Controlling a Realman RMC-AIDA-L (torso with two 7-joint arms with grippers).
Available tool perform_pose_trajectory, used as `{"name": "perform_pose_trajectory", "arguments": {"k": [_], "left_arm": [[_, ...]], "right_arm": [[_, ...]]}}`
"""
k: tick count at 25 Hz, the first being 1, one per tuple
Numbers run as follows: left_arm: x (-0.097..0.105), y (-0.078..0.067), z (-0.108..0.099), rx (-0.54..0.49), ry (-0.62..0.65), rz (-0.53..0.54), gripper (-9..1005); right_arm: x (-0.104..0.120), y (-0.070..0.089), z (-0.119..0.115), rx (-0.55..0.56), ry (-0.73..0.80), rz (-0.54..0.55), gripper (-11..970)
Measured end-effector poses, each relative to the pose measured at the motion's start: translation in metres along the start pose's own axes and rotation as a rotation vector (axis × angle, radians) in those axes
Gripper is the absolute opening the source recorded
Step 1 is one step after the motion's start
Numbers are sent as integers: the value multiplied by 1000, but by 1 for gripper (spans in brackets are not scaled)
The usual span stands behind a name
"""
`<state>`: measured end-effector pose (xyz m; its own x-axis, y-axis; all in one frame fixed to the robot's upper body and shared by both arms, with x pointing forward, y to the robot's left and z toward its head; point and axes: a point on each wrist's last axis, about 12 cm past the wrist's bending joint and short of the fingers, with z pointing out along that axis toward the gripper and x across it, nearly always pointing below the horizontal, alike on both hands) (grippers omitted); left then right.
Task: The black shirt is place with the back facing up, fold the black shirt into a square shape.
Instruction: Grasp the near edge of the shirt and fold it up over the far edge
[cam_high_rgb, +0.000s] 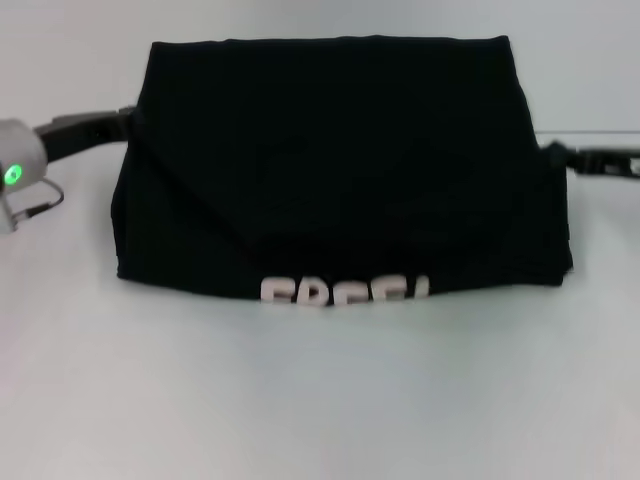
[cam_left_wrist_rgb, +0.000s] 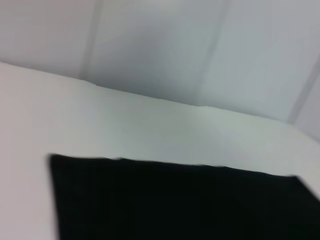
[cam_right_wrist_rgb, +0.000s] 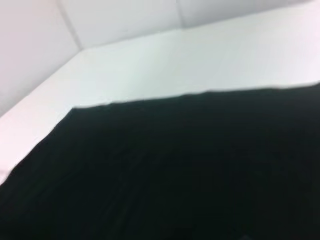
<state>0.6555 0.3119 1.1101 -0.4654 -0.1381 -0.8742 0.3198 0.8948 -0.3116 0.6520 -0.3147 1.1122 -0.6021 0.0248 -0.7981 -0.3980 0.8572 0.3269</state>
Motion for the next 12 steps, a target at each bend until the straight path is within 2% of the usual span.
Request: {"name": "perform_pose_trajectory", "arguments": {"k": [4, 5, 12], "left_arm": [[-10, -9, 22, -100, -10, 51, 0], [-13, -10, 26, -117, -18, 62, 0], [-31, -15, 37, -182, -75, 105, 1]], "right_arm": [[-24, 11, 25, 90, -50, -29, 55], [-35, 18, 35, 123, -72, -45, 55], [-61, 34, 54, 213, -133, -76, 58]]}}
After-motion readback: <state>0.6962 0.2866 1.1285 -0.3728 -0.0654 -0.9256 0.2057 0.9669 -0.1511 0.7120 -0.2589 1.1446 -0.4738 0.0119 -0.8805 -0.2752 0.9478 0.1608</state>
